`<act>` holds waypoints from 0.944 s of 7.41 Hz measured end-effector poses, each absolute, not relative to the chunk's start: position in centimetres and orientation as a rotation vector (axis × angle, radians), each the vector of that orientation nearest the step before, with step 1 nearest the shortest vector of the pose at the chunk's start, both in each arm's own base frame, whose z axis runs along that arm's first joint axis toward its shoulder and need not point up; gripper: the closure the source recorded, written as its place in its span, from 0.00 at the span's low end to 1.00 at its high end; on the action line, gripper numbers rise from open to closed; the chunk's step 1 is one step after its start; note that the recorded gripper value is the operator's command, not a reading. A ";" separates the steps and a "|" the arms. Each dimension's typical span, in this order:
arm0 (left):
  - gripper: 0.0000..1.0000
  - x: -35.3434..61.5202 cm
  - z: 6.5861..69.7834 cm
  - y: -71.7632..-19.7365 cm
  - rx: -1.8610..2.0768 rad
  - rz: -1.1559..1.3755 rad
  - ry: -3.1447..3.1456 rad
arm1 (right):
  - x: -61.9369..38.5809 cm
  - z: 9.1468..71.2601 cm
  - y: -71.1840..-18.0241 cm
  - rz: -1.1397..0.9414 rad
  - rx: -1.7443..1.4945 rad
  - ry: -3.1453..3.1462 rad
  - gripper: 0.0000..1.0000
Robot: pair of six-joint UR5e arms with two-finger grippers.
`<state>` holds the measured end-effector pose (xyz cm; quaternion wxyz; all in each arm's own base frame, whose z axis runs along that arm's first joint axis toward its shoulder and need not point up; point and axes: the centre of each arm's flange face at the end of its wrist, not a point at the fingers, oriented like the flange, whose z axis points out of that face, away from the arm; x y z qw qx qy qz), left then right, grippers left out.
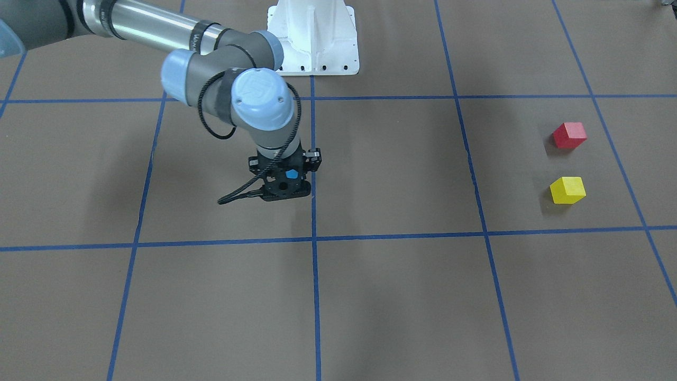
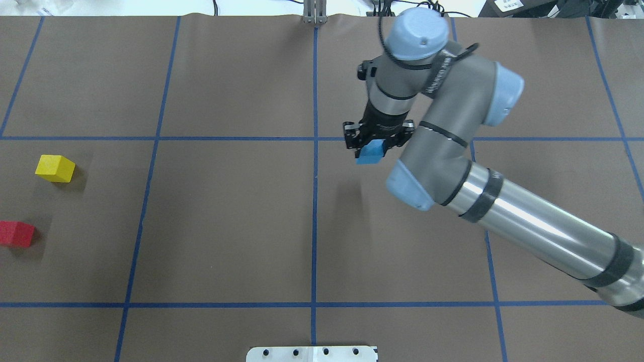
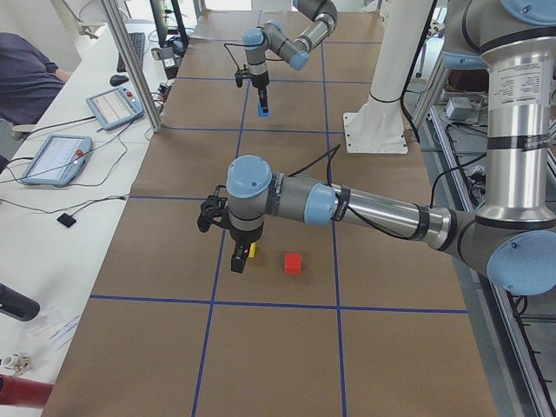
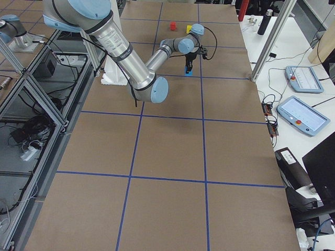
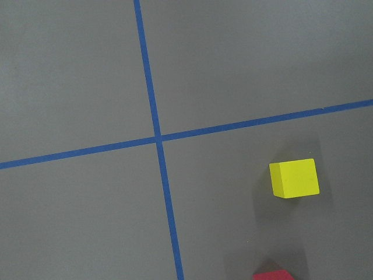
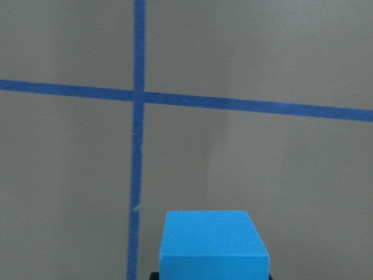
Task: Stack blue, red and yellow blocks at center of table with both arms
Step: 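Carry the blue cube with the right gripper to the table center and lower it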
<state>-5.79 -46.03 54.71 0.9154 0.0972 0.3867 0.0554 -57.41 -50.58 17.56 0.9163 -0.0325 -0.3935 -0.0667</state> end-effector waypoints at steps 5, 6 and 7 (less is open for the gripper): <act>0.00 -5.7 54.7 -46.0 0.199 0.116 0.796 | -61.4 17.6 -49.0 0.003 -0.157 -0.777 1.00; 0.00 -5.7 54.7 -46.0 0.199 0.117 0.796 | -61.6 17.4 -49.0 0.018 -0.165 -0.777 1.00; 0.00 -5.7 54.7 -46.0 0.199 0.117 0.796 | -61.8 17.4 -48.8 0.021 -0.169 -0.776 1.00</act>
